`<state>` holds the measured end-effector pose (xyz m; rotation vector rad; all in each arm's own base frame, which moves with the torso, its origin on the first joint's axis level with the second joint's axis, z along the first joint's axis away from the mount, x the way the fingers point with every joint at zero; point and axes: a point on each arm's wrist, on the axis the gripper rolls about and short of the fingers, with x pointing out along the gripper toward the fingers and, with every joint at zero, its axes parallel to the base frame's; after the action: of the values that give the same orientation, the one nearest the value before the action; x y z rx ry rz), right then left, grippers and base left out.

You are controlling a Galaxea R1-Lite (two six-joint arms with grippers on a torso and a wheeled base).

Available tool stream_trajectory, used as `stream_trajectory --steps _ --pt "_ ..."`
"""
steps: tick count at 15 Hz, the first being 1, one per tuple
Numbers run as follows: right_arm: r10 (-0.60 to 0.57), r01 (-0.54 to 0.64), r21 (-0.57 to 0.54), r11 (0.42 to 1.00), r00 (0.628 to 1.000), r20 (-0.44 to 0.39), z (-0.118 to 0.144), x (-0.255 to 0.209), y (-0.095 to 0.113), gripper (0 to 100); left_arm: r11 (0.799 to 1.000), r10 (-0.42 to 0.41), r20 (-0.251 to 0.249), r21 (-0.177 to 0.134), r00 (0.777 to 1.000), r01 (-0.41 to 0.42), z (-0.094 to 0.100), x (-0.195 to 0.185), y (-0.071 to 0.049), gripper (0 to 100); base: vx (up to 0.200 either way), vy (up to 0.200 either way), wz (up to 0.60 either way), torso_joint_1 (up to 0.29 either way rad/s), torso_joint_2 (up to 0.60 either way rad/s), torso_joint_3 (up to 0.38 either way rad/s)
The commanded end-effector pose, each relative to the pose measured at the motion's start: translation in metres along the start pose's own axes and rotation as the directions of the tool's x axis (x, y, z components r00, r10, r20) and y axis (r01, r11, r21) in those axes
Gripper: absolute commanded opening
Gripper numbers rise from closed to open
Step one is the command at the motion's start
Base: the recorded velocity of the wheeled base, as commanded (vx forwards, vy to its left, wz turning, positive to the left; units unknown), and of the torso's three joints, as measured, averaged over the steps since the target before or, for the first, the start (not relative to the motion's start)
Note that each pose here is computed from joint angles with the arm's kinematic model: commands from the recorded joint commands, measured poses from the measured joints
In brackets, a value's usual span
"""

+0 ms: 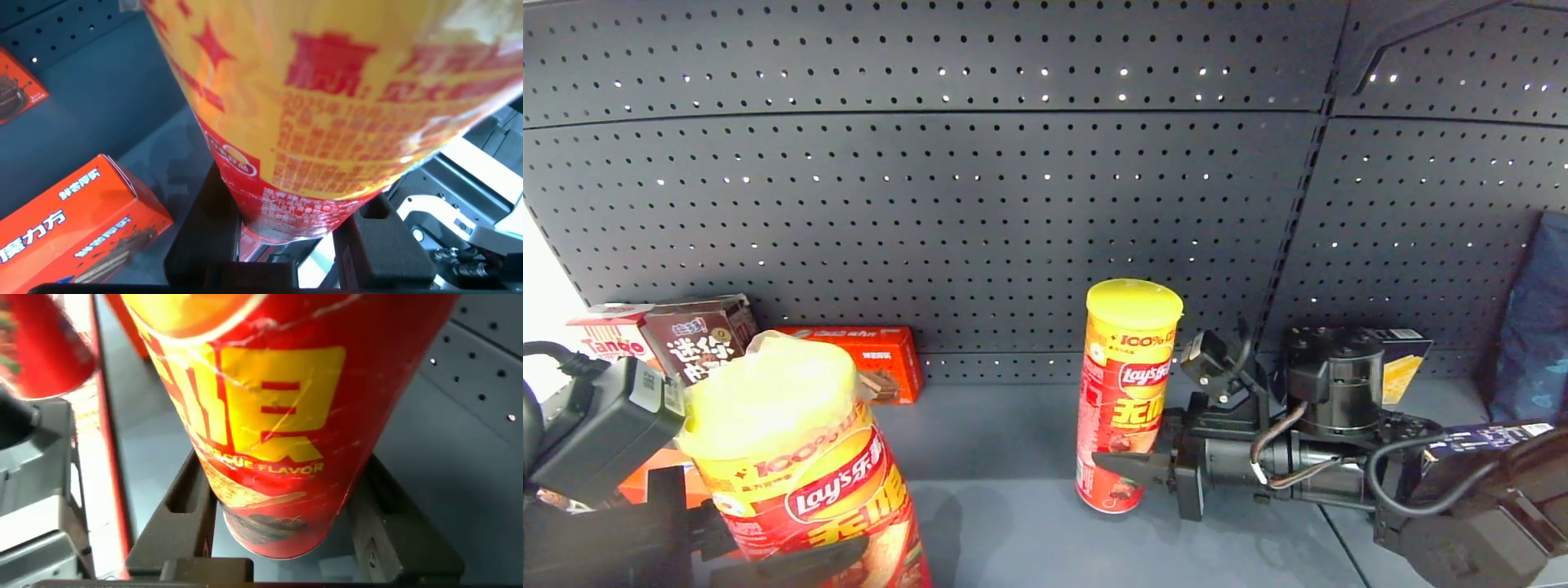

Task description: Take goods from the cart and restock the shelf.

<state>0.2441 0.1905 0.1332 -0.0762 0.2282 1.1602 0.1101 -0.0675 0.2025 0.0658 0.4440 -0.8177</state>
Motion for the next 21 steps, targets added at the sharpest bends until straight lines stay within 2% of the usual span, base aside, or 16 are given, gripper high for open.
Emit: stream_trajectory --steps 1,9,21 --pt "0.016 -0.016 -0.012 1.0 1.0 0.012 0.003 -0.008 0.014 0 1.0 -0.002 0.003 0.001 1.0 0.002 0.001 0.0 0.0 0 0.0 0.0 0.0 0.0 0.0 0.0" --pt "0.021 -0.02 0.01 1.0 0.999 -0.033 -0.021 -0.046 0.038 0 1.0 -0.003 0.008 0.005 1.0 0.003 0.003 0.0 0.0 0 0.0 0.0 0.0 0.0 0.0 0.0" --pt "0.022 -0.02 0.029 0.999 0.998 -0.062 -0.033 -0.039 0.034 0 1.0 0.006 0.005 0.003 1.0 -0.006 0.003 0.001 0.0 0 0.0 0.0 0.0 0.0 0.0 0.0"
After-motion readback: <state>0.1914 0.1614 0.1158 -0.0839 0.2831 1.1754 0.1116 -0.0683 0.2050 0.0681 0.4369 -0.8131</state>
